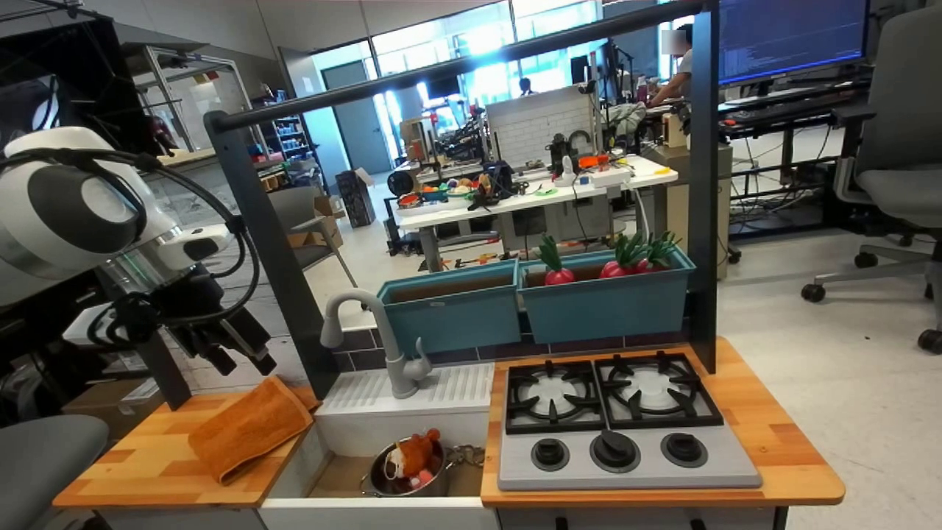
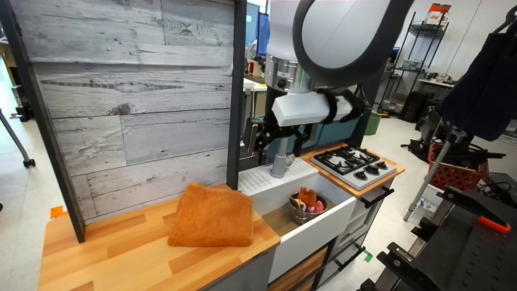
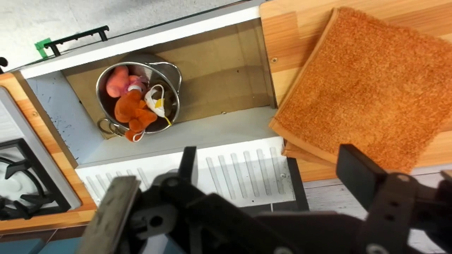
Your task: Use the towel to wipe the table, then put the dolls on the stove
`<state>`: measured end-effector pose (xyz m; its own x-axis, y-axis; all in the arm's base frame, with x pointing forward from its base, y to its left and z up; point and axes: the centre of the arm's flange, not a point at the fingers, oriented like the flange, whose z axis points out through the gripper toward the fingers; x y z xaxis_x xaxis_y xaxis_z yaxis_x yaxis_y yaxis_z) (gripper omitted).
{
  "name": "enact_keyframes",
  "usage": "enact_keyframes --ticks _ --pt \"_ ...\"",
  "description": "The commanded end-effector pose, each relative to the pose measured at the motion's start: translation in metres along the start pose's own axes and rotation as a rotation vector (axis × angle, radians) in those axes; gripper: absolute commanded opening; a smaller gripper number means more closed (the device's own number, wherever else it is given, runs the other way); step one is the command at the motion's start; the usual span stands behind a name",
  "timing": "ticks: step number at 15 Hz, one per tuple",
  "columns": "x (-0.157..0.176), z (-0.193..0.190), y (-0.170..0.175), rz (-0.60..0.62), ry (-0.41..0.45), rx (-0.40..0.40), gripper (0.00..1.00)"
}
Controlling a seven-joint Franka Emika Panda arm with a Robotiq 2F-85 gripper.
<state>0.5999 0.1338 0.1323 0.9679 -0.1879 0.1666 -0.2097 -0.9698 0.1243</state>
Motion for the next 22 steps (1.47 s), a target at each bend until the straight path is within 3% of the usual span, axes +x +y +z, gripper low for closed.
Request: enact_keyframes --ticks 1,6,11,13,14,20,22 --pt "0.017 0.019 0.028 0.063 -0.017 -0.063 1.0" --pt "0.04 0.079 0.1 0.15 -0.077 -0.137 1.0" --pt "0.061 0.145 0.135 0.159 -0.146 -0.166 1.0" --pt "0.065 0.156 0.14 0.137 -0.146 -0.134 1.0" --pt "0.043 0.141 0.144 0.159 -0.133 -0.165 1.0" --pt "0.056 0.162 0.131 0.185 -0.102 -0.105 1.0" --pt "0.059 0.182 0.124 0.207 -0.115 -0.119 1.0"
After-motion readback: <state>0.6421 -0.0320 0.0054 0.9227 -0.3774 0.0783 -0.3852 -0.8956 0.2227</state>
